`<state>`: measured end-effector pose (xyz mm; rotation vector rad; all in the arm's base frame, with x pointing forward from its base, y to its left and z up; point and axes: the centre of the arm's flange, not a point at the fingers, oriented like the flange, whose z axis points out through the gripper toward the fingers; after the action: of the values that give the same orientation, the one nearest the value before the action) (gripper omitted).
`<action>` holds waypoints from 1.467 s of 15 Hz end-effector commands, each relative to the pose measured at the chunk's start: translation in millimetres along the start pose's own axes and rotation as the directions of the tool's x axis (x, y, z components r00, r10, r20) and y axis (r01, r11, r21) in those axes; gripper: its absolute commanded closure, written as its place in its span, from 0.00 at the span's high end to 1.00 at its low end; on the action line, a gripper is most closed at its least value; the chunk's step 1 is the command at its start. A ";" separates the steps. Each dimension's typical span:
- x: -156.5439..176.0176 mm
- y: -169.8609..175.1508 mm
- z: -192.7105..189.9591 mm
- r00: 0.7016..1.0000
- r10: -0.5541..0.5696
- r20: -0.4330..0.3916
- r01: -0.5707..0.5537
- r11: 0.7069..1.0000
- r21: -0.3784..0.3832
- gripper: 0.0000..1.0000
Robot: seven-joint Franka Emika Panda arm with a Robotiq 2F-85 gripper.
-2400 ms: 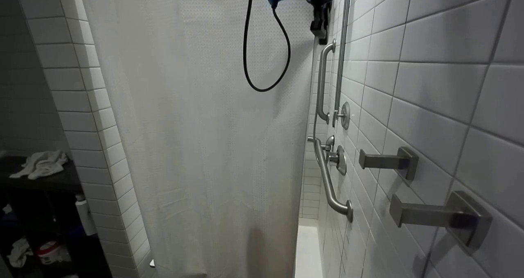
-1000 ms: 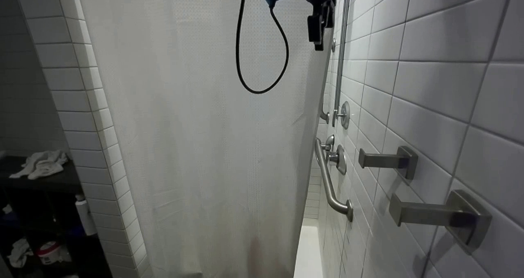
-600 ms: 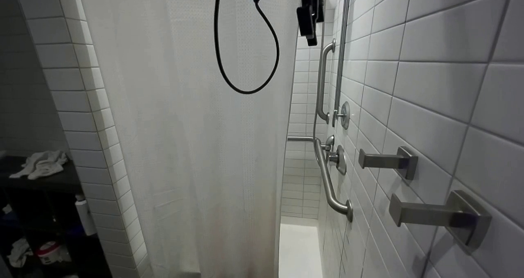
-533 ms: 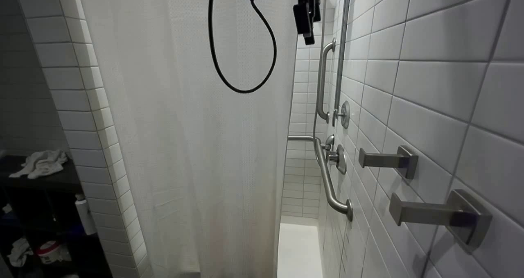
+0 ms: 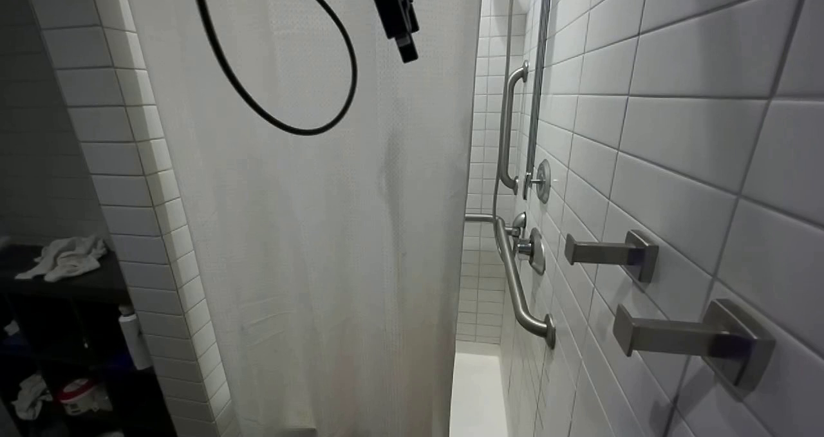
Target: Pull the shower curtain closed
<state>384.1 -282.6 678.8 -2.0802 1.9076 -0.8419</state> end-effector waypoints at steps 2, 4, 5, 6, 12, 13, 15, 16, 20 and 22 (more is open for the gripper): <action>-79.6 11.1 -27.4 0.968 -0.212 0.138 0.219 0.975 -0.036 1.00; -108.0 6.6 -29.9 0.941 -0.278 0.195 0.291 0.956 -0.041 1.00; -122.2 4.8 -31.6 0.927 -0.304 0.220 0.319 0.947 -0.036 1.00; -133.5 3.0 -34.6 0.917 -0.322 0.236 0.337 0.941 -0.025 1.00; -158.2 -11.8 -34.8 0.900 -0.359 0.246 0.371 0.929 -0.004 1.00; -158.2 -11.8 -34.6 0.901 -0.359 0.245 0.371 0.929 -0.004 1.00; -156.6 -11.1 -34.4 0.902 -0.355 0.244 0.368 0.930 -0.006 1.00; -155.0 -10.4 -34.0 0.903 -0.352 0.245 0.365 0.931 -0.007 1.00; -154.5 -10.2 -34.0 0.904 -0.352 0.245 0.364 0.931 -0.007 1.00; -154.4 -10.1 -33.9 0.904 -0.351 0.245 0.364 0.931 -0.007 1.00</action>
<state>373.8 -124.8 669.5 -2.4808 1.4620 -0.5723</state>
